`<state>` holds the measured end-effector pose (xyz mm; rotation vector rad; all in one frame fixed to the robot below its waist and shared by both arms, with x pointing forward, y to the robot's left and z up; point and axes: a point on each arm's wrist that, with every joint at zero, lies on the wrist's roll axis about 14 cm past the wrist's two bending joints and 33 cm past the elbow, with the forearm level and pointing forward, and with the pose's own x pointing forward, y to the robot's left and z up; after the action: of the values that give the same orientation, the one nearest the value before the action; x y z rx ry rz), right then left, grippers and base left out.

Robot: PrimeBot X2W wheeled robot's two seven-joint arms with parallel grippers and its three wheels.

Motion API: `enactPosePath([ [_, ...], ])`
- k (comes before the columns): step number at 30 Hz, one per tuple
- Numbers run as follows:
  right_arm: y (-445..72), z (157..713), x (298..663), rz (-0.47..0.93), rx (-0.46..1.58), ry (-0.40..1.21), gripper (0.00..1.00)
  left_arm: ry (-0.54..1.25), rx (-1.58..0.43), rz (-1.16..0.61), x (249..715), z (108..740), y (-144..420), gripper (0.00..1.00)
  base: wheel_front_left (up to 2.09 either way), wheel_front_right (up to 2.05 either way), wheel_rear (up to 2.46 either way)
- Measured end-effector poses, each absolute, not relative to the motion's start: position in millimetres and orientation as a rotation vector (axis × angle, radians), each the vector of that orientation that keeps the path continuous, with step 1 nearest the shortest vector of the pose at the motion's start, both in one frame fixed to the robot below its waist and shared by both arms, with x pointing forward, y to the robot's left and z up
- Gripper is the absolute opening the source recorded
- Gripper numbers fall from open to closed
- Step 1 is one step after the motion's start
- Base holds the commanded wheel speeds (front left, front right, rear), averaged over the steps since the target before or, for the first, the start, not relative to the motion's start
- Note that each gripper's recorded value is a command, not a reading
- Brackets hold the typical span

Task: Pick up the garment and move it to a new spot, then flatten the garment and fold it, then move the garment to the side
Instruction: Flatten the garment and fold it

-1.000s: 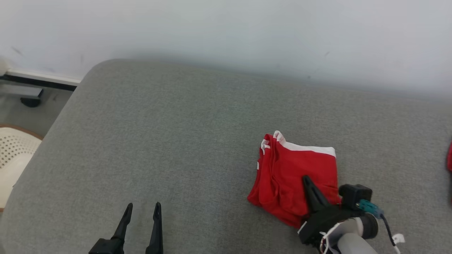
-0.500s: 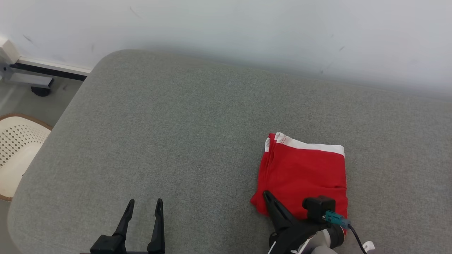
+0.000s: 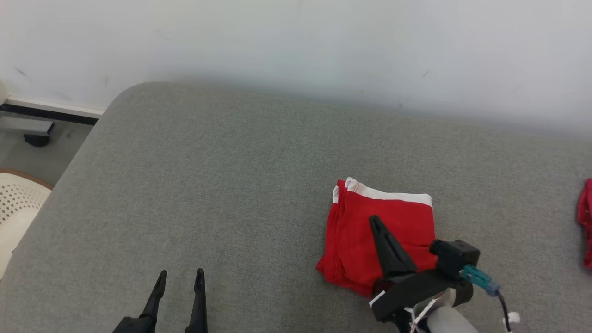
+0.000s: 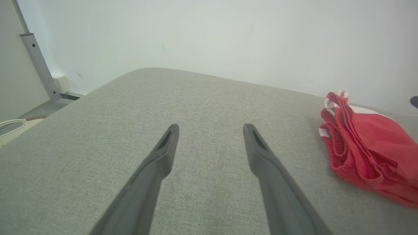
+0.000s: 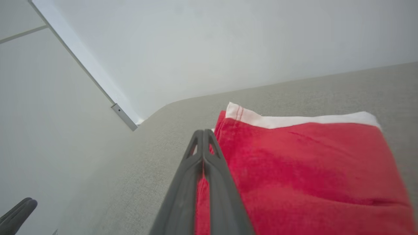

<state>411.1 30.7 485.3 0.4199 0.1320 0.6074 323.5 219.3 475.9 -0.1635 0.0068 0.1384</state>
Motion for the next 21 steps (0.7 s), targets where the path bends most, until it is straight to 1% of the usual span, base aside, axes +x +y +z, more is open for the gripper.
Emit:
enactPosePath([
  [4, -7.5, 505.2, 419.9, 0.507, 0.426, 0.039, 0.0, 0.006, -0.166, 0.124, 322.2, 475.5, 215.7, 1.0, 0.0, 0.0, 0.0],
  [5, -34.1, 507.9, 421.4, 0.442, 0.414, 0.009, 0.0, -0.002, -0.167, 0.112, 324.1, 477.9, 212.5, 1.0, 0.0, 0.0, 0.0],
  [6, -47.4, 508.0, 421.0, 0.41, 0.403, -0.002, 0.0, -0.005, -0.167, 0.106, 324.9, 478.9, 210.5, 1.0, 0.0, 0.0, 0.0],
  [11, -103.9, 509.1, 410.2, 0.269, 0.354, -0.048, 0.0, -0.01, -0.163, 0.075, 327.5, 480.8, 201.8, 1.0, 0.0, 0.0, 0.0],
  [15, -128.5, 502.0, 396.3, 0.204, 0.321, -0.045, 0.0, -0.01, -0.163, 0.055, 330.9, 481.1, 194.8, 1.0, 0.0, 0.0, 0.0],
  [16, -132.2, 504.6, 394.5, 0.196, 0.306, -0.056, 0.35, -0.012, -0.163, 0.048, 332.5, 481.7, 192.9, 1.0, 0.0, 0.0, 0.0],
  [17, -135.3, 507.5, 393.2, 0.189, 0.297, -0.067, 0.95, -0.013, -0.163, 0.042, 334.1, 482.5, 191.1, 1.0, 0.0, 0.0, 0.0],
  [18, -138.7, 509.3, 392.1, 0.18, 0.291, -0.075, 1.0, -0.015, -0.163, 0.038, 335.5, 483.0, 189.9, 1.0, 0.0, 0.0, 0.0],
  [21, -150.2, 507.9, 385.1, 0.143, 0.286, -0.078, 1.0, -0.017, -0.161, 0.027, 339.5, 484.1, 187.1, 1.0, 0.0, 0.0, 0.0],
])
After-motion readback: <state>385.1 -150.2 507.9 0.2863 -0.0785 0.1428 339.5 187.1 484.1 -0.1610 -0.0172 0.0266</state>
